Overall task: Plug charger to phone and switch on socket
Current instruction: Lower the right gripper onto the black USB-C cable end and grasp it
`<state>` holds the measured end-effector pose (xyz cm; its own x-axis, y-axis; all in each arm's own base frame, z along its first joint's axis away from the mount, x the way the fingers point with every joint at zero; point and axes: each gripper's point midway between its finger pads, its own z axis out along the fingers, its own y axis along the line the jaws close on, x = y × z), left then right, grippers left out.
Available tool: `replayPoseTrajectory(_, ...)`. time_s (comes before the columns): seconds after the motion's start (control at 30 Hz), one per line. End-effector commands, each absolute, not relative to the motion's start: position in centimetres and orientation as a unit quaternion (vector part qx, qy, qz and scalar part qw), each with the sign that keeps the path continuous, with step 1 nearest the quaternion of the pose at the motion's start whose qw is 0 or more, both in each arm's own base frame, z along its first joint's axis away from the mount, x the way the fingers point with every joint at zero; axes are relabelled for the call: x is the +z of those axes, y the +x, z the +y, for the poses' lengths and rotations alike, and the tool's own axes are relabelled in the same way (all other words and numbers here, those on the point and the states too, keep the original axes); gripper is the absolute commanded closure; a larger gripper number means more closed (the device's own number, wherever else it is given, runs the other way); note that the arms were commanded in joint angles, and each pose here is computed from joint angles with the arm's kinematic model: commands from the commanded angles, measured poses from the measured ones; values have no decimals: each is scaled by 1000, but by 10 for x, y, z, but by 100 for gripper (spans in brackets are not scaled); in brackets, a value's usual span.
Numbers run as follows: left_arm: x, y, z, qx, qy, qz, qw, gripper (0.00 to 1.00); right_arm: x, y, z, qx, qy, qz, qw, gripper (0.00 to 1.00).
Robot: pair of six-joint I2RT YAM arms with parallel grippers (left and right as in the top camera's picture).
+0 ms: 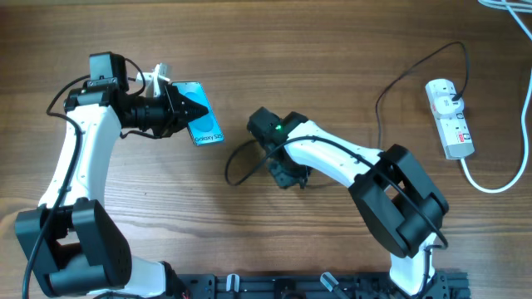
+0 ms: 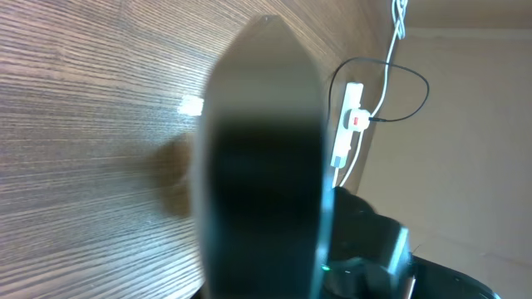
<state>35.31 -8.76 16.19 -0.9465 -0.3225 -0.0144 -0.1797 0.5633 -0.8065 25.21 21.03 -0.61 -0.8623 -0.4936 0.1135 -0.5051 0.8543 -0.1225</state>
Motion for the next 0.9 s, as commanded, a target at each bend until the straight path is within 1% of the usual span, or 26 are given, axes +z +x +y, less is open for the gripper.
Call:
replayPoseTrajectory(0.0, 169, 353, -90, -462, -129, 873, 87, 96, -28, 222, 164, 163, 229, -952, 119, 96)
replayPoseTrajectory(0.13, 169, 353, -90, -463, -139, 871, 82, 96, -20, 208, 151, 183, 231, -943, 156, 95)
replayPoseTrajectory(0.17, 169, 353, -90, -463, -139, 871, 83, 96, -19, 210, 152, 181, 236, -942, 154, 83)
replayPoseTrajectory(0.2, 169, 353, -90, -463, -139, 871, 83, 96, -18, 215, 154, 182, 236, -943, 147, 76)
replayPoseTrajectory(0.27, 169, 353, -90, -463, -139, 871, 83, 96, -9, 231, 161, 174, 229, -949, 125, 69)
replayPoseTrajectory(0.3, 169, 353, -90, -463, -139, 871, 83, 96, -4, 241, 165, 165, 223, -954, 112, 63)
replayPoseTrajectory(0.4, 169, 353, -90, -463, -139, 871, 82, 96, 8, 269, 168, 134, 200, -967, 88, 26)
replayPoseTrajectory(0.43, 169, 353, -90, -463, -139, 871, 82, 96, 7, 273, 170, 108, 195, -971, 91, 19)
replayPoseTrajectory(0.5, 169, 353, -90, -463, -139, 871, 82, 96, 3, 280, 178, 35, 189, -976, 99, 16)
replayPoseTrajectory(0.53, 169, 353, -90, -463, -139, 871, 83, 96, 1, 285, 180, 6, 180, -979, 97, 4)
replayPoseTrajectory(0.57, 169, 353, -90, -463, -139, 871, 82, 96, -1, 288, 181, -12, 172, -981, 95, 0)
replayPoseTrajectory(0.67, 169, 353, -90, -463, -139, 871, 82, 96, -8, 290, 194, -79, 157, -980, 93, 0)
replayPoseTrajectory(0.77, 169, 353, -90, -463, -139, 871, 82, 96, -15, 291, 195, -83, 157, -980, 84, 0)
replayPoseTrajectory(0.8, 169, 353, -90, -463, -139, 871, 82, 96, -16, 289, 194, -81, 154, -981, 88, 10)
replayPoseTrajectory(0.83, 169, 353, -90, -463, -139, 871, 83, 96, -17, 288, 193, -79, 151, -981, 90, 27)
replayPoseTrajectory(0.87, 169, 353, -90, -463, -139, 871, 82, 96, -20, 286, 189, -68, 137, -984, 92, 34)
